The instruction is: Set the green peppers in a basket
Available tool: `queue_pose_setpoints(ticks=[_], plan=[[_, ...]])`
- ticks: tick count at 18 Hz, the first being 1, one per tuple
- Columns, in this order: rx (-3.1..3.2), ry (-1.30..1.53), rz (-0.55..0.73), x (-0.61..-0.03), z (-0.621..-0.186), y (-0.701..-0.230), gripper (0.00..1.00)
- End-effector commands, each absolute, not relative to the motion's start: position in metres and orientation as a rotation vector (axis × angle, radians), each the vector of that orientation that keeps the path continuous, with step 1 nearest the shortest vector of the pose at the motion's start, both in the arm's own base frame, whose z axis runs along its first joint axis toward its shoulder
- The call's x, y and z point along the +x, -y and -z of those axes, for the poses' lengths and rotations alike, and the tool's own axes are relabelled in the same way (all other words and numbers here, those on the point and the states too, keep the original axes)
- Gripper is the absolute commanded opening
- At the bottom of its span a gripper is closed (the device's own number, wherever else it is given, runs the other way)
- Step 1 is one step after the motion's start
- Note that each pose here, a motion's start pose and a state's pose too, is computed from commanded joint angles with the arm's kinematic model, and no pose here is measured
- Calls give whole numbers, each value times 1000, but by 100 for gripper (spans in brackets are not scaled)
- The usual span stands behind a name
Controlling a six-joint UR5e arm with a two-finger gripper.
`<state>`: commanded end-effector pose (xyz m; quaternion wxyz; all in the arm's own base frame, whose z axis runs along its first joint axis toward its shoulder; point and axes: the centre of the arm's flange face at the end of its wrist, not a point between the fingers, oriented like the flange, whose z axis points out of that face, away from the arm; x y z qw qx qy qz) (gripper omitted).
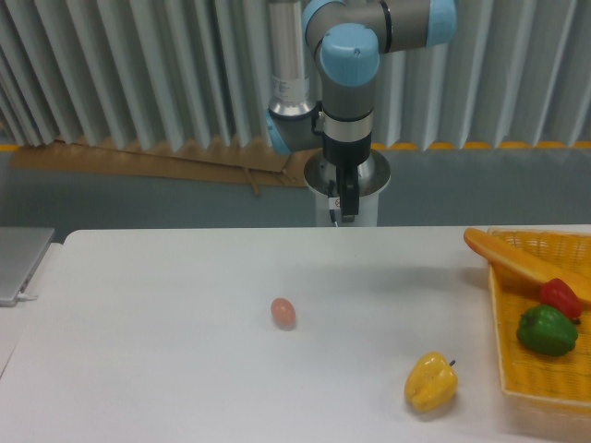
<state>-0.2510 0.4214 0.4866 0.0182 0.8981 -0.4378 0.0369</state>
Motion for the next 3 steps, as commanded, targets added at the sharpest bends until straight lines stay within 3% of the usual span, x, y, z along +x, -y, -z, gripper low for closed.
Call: queue_pose_setpoints(ticks=[3], plan=[[2792,1353,-114,-249,-487,-419,100]])
